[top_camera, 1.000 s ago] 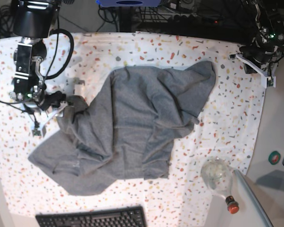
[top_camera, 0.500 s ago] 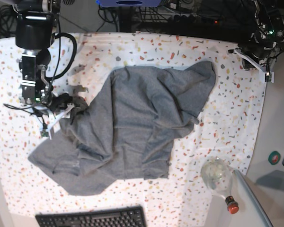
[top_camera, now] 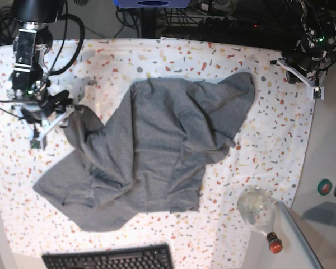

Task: Layout the t-shirt on the table in an organized manner, then fold the t-shirt properly
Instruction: 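Grasp the shirt corner near each gripper with both grippers, then lift the shirt with both grippers and swing it flat over the cloth, then hold the shirt corners and pull them apart to smooth it flat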

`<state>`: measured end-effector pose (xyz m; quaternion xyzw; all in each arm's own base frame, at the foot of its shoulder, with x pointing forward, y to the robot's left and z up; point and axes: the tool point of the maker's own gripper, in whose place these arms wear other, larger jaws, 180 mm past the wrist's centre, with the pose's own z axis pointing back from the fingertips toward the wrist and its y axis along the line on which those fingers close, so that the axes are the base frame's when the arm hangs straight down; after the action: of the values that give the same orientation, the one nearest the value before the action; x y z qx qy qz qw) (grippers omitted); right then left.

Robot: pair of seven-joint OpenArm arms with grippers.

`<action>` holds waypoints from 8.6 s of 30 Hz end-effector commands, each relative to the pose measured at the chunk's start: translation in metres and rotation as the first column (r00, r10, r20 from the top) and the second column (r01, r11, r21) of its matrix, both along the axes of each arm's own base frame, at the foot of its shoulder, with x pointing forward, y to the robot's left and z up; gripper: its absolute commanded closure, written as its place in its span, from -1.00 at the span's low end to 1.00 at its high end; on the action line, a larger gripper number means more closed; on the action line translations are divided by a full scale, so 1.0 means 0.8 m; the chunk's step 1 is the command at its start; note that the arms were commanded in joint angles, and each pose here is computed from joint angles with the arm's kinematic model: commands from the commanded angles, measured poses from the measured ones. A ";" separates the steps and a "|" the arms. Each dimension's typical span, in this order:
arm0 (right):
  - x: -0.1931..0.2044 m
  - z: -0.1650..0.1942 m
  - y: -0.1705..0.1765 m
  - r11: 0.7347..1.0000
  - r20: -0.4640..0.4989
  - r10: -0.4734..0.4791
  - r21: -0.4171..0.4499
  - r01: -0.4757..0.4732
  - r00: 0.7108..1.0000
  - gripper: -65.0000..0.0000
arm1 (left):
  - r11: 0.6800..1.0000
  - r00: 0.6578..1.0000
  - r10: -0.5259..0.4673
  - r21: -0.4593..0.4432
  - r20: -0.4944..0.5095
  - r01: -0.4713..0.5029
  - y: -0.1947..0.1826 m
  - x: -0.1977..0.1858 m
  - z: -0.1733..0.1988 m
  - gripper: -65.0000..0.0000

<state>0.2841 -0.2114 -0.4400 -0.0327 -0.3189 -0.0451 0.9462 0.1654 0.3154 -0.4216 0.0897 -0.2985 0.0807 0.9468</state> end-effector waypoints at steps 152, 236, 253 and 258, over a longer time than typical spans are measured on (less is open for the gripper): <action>0.105 0.621 -0.330 0.851 0.696 -0.031 -0.359 0.384 0.718 1.00 | 0.702 0.549 0.010 -0.397 0.835 0.592 -0.273 0.451 0.509 1.00; -0.099 -0.087 -0.167 0.963 -0.161 -0.132 0.214 0.165 0.978 0.46 | 0.871 0.999 0.030 -0.491 -0.012 -0.032 -0.141 0.005 -0.069 1.00; -0.168 -0.043 -0.222 0.924 -0.113 -0.346 0.133 0.359 0.932 1.00 | 0.869 1.000 0.020 -0.495 -0.007 -0.021 -0.146 0.006 -0.067 1.00; -0.170 -0.041 -0.211 0.926 -0.104 -0.342 0.130 0.354 0.934 1.00 | 0.869 1.000 0.020 -0.495 -0.004 -0.019 -0.146 0.008 -0.066 1.00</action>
<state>0.1428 -0.3657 -0.4844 -0.0063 -0.2478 -0.2386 0.9389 0.1637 0.1963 -0.4827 -0.1506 -0.2498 0.1694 0.9414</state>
